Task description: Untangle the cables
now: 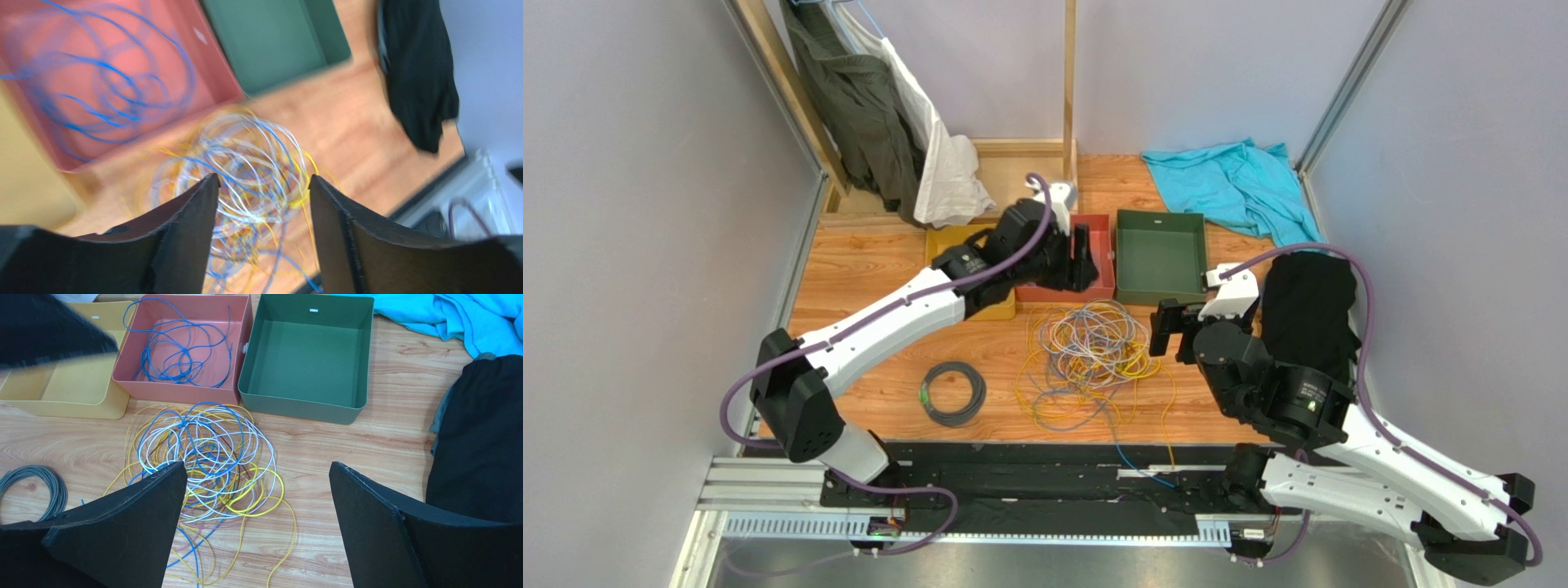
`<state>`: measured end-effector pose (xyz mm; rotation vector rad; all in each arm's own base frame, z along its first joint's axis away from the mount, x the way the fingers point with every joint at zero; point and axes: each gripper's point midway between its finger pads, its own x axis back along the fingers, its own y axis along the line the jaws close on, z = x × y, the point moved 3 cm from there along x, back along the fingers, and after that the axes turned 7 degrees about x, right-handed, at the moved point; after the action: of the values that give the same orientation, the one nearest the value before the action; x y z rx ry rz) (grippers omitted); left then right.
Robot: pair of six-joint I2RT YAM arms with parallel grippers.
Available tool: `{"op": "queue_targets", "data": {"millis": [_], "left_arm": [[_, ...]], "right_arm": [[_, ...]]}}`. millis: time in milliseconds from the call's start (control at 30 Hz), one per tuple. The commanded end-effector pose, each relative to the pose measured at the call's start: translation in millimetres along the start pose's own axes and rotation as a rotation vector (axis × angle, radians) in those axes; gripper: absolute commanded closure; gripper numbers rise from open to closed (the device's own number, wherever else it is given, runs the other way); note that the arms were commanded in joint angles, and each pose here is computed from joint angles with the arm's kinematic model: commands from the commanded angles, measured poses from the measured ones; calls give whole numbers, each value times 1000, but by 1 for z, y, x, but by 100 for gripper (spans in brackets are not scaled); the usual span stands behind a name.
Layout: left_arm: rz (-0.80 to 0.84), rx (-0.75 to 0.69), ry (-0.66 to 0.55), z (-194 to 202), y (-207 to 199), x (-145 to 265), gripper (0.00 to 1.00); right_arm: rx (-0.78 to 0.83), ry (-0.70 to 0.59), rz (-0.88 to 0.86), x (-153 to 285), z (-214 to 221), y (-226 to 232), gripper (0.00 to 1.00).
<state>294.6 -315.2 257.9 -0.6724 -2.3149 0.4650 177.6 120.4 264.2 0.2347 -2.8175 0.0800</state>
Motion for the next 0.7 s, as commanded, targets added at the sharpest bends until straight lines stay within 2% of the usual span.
{"op": "queue_targets", "data": {"millis": [0, 133, 400, 667], "left_arm": [[104, -58, 135, 47, -20, -5, 37], [271, -91, 229, 81, -48, -19, 38], [351, -93, 344, 105, -68, -64, 40], [271, -118, 438, 147, -51, -103, 44]], "right_arm": [[-84, -33, 21, 5, -12, -5, 9], [-134, -55, 21, 12, -20, -11, 9], [-154, -34, 19, 21, -21, -18, 10], [-137, -11, 43, 25, -13, -27, 10]]}}
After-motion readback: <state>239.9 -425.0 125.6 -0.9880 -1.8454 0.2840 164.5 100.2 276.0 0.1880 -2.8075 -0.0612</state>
